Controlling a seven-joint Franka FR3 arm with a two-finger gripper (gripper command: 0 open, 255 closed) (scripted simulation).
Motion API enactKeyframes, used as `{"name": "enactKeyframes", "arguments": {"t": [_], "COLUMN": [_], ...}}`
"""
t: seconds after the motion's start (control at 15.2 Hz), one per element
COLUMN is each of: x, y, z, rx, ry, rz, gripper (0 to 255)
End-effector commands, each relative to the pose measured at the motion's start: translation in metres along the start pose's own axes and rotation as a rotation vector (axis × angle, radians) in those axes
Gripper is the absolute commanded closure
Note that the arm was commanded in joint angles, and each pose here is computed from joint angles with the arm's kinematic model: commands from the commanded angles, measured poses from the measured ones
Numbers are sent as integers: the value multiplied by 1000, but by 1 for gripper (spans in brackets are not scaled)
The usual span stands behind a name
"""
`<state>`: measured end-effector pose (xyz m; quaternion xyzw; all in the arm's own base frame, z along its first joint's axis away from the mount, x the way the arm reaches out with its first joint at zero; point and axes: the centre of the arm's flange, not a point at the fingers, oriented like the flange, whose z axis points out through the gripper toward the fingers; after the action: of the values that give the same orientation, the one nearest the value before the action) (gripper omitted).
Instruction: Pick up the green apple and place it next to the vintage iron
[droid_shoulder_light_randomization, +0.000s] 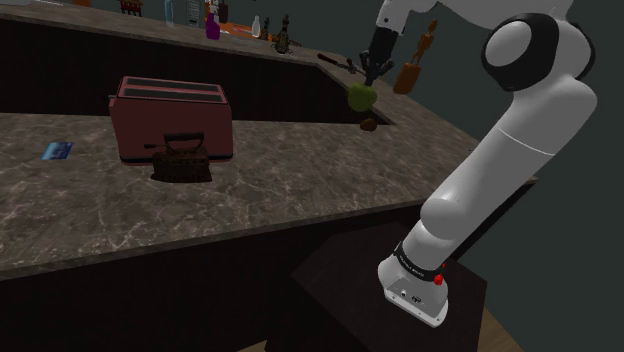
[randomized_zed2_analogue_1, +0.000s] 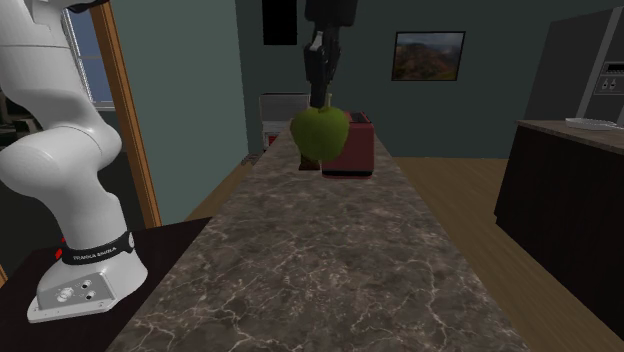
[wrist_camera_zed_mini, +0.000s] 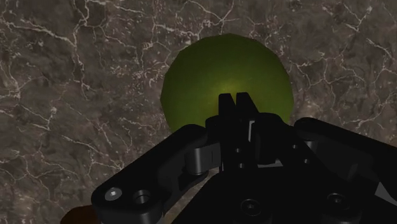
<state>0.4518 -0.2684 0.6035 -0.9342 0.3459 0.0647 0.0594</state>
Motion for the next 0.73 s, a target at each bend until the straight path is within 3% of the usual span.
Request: {"name": "enactKeyframes", "arguments": {"t": [0.0,0.66], "x": [-13,-98], "y": [-16,-115], "z": [0,20], "rx": [0,0], "ry": [0,0], "rz": [0,0], "gripper": [255,255]}}
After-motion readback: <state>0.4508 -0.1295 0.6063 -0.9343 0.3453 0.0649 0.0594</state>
